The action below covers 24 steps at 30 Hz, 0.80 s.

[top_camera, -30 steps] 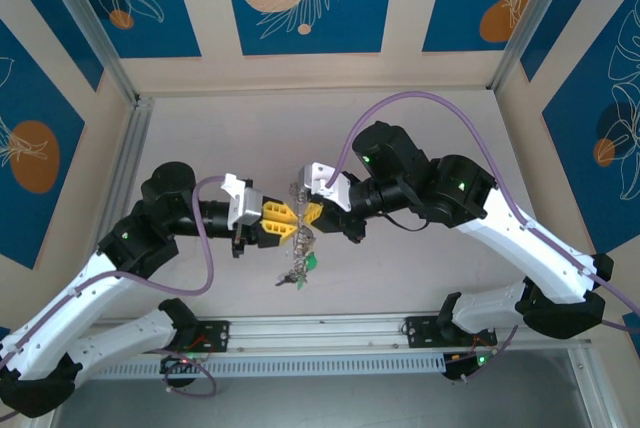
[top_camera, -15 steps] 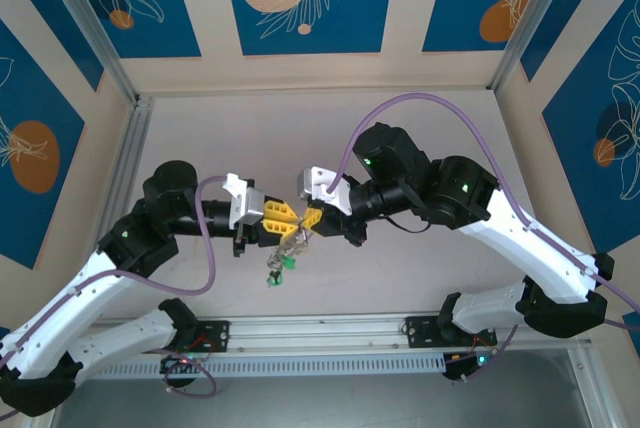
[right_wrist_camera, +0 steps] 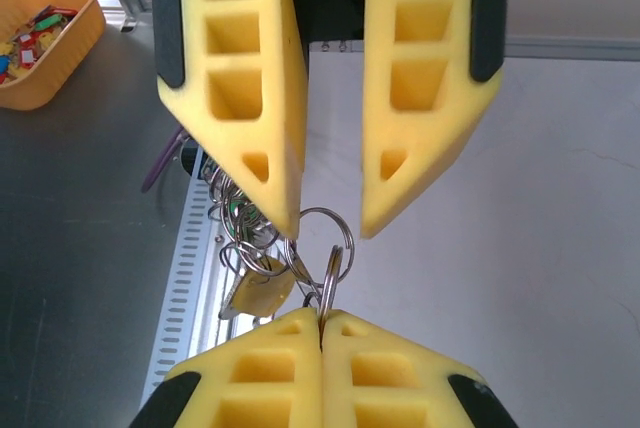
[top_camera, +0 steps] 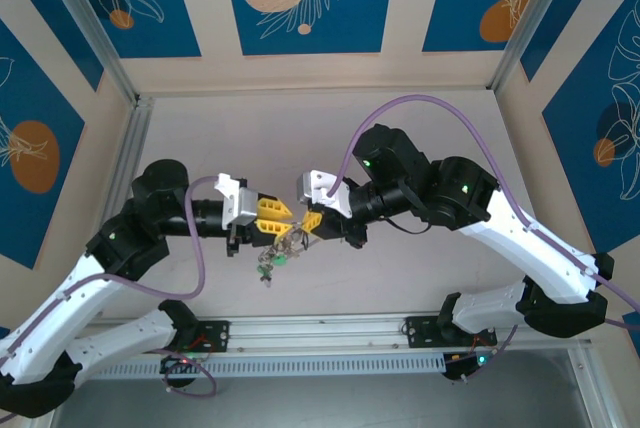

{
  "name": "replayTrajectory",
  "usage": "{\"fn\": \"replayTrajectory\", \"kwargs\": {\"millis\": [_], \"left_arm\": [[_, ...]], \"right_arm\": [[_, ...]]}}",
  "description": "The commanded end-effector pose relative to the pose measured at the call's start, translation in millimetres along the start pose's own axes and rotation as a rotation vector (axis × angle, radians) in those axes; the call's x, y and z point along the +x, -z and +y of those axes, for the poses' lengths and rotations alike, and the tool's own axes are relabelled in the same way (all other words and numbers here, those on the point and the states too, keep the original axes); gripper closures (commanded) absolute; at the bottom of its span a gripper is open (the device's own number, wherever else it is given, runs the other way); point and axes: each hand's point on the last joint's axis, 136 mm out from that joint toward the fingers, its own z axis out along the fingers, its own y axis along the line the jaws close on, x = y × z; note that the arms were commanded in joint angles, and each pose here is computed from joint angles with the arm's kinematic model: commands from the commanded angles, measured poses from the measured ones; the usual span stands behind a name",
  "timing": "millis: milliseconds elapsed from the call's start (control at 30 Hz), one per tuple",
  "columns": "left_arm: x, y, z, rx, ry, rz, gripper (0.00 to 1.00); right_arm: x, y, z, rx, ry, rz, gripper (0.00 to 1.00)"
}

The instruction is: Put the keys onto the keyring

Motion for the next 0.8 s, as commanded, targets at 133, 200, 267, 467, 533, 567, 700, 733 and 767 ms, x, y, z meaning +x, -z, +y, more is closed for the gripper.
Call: {"fn": "replayTrajectory", "kwargs": {"millis": [133, 200, 267, 467, 533, 567, 700, 733, 767], "left_arm": [[-4, 1, -4, 0.021, -0.019, 0.014, 0.75], [-3, 0, -4, 0.033, -0.012, 0.012, 0.75], [-3, -2, -5, 0.047, -0.005, 0.015, 0.75], [4, -4, -6, 0.059, 0.007, 0.043, 0.76], [7, -4, -5, 0.051, 0.010, 0.056, 0.82], [8, -5, -4, 0.051, 0.011, 0.057, 0.88], [5, -5, -6, 0.062, 0.008, 0.034, 1.00], [5, -5, -7, 0.066, 0.008, 0.025, 1.00], [4, -5, -7, 0.065, 0.005, 0.014, 1.00]], "right_arm": [[-20, 15, 13, -0.037, 0.048, -0.075, 1.00], [-22, 16, 13, -0.038, 0.050, -0.081, 1.00], [-23, 15, 13, -0.040, 0.049, -0.083, 1.00], [-25, 15, 12, -0.041, 0.051, -0.085, 1.00], [-25, 13, 13, -0.048, 0.053, -0.085, 1.00], [-26, 13, 13, -0.050, 0.054, -0.085, 1.00], [-26, 11, 13, -0.053, 0.053, -0.083, 1.00], [-26, 11, 14, -0.055, 0.053, -0.083, 1.00], [-26, 11, 13, -0.053, 0.053, -0.082, 1.00]]}}
